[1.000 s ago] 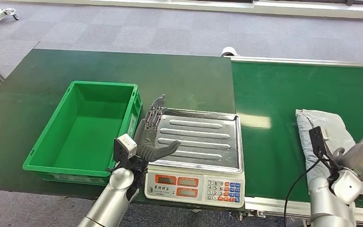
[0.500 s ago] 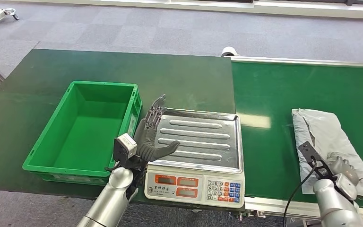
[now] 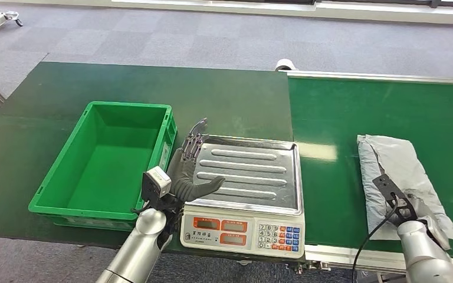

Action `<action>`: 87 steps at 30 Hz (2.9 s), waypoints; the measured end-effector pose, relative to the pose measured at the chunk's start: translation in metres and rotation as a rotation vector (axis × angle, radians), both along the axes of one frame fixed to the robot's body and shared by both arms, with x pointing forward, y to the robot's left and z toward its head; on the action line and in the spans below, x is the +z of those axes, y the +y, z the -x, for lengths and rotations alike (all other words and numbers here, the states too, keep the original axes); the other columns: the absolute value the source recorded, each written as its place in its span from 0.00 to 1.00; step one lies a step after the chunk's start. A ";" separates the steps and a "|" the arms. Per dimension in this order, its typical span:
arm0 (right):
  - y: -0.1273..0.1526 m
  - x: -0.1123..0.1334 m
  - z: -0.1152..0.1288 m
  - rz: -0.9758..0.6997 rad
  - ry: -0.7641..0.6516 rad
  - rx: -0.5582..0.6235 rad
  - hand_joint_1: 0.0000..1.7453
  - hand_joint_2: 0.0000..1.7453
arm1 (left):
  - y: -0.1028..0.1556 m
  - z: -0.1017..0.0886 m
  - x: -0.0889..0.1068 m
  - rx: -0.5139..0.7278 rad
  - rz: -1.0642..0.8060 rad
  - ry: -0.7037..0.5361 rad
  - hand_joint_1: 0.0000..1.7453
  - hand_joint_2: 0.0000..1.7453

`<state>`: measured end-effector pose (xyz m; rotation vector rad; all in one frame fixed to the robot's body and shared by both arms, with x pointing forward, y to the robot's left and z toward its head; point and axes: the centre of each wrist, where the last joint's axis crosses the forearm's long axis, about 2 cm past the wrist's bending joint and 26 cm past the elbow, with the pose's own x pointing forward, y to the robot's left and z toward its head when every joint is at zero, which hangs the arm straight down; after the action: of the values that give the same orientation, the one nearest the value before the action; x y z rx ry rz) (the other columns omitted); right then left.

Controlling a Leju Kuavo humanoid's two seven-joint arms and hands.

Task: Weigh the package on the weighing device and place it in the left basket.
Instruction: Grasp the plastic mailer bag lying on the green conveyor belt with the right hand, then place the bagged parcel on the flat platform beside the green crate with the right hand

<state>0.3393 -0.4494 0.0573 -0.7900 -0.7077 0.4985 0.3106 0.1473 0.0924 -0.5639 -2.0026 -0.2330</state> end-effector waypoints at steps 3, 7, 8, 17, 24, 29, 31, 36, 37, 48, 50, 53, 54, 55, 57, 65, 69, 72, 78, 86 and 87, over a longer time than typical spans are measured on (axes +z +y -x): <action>0.000 0.000 0.000 -0.020 -0.004 0.008 0.42 1.00 | 0.000 0.000 0.000 0.000 0.000 0.000 0.00 1.00; 0.001 0.000 -0.001 -0.033 -0.009 0.019 1.00 1.00 | 0.000 0.000 0.000 0.001 0.000 0.000 0.00 1.00; 0.001 0.000 -0.001 -0.033 -0.010 0.022 1.00 1.00 | 0.000 0.000 0.000 0.001 0.000 0.000 0.00 1.00; 0.005 0.004 -0.006 -0.029 -0.051 0.040 1.00 1.00 | 0.002 0.000 -0.001 0.013 0.003 0.004 0.00 1.00; 0.009 0.004 -0.008 -0.042 -0.069 0.049 1.00 1.00 | 0.004 0.000 -0.001 0.021 0.004 0.005 0.00 1.00; 0.011 0.003 -0.008 -0.047 -0.070 0.052 1.00 1.00 | 0.004 -0.001 -0.001 0.021 0.004 0.005 0.00 1.00; 0.013 0.003 -0.009 -0.049 -0.070 0.053 1.00 1.00 | 0.004 -0.001 -0.001 0.021 0.004 0.005 0.00 1.00; 0.015 0.003 -0.009 -0.054 -0.071 0.057 1.00 1.00 | 0.004 0.000 -0.001 0.021 0.004 0.005 0.00 1.00; 0.016 0.002 -0.009 -0.055 -0.072 0.058 1.00 1.00 | 0.004 0.000 -0.001 0.021 0.004 0.005 0.00 1.00; 0.023 0.005 -0.012 -0.055 -0.261 0.073 1.00 1.00 | 0.005 0.001 -0.002 0.029 0.007 0.005 0.00 1.00; 0.025 0.007 -0.014 -0.038 -0.355 0.071 1.00 1.00 | 0.005 0.002 -0.002 0.033 0.010 0.004 0.00 1.00; 0.027 0.014 -0.017 0.016 -0.571 0.078 1.00 1.00 | 0.006 0.003 -0.001 0.038 0.014 0.001 0.00 1.00; 0.028 0.017 -0.018 0.040 -0.657 0.080 1.00 1.00 | 0.006 0.003 -0.001 0.039 0.015 -0.001 0.00 1.00; 0.029 0.020 -0.018 0.066 -0.748 0.073 1.00 1.00 | 0.006 0.003 0.000 0.039 0.016 -0.002 0.00 1.00; 0.029 0.025 -0.015 0.127 -0.959 0.017 1.00 1.00 | 0.006 0.003 0.000 0.039 0.019 -0.003 0.00 1.00; 0.057 0.068 -0.008 0.253 -1.349 0.052 1.00 1.00 | 0.004 0.002 0.002 0.042 0.030 -0.004 0.00 1.00; 0.064 0.089 -0.002 0.295 -1.446 0.069 1.00 1.00 | 0.004 0.002 0.002 0.044 0.031 -0.003 0.00 1.00; 0.066 0.105 0.004 0.338 -1.509 0.079 1.00 1.00 | 0.004 0.002 0.002 0.048 0.032 -0.002 0.00 1.00; 0.070 0.123 0.017 0.379 -1.590 0.071 1.00 1.00 | 0.002 0.002 0.004 0.089 0.055 -0.001 0.00 1.00; 0.076 0.143 0.021 0.432 -1.655 0.099 1.00 1.00 | -0.003 0.001 0.009 0.306 0.019 -0.009 0.00 1.00; 0.079 0.149 0.018 0.451 -1.663 0.124 1.00 1.00 | -0.003 0.001 0.009 0.361 -0.009 -0.017 0.00 1.00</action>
<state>0.3209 -0.3704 0.2059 -1.5611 -2.2249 -0.0230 0.3099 0.1444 0.1015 -0.1880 -2.0771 -0.0252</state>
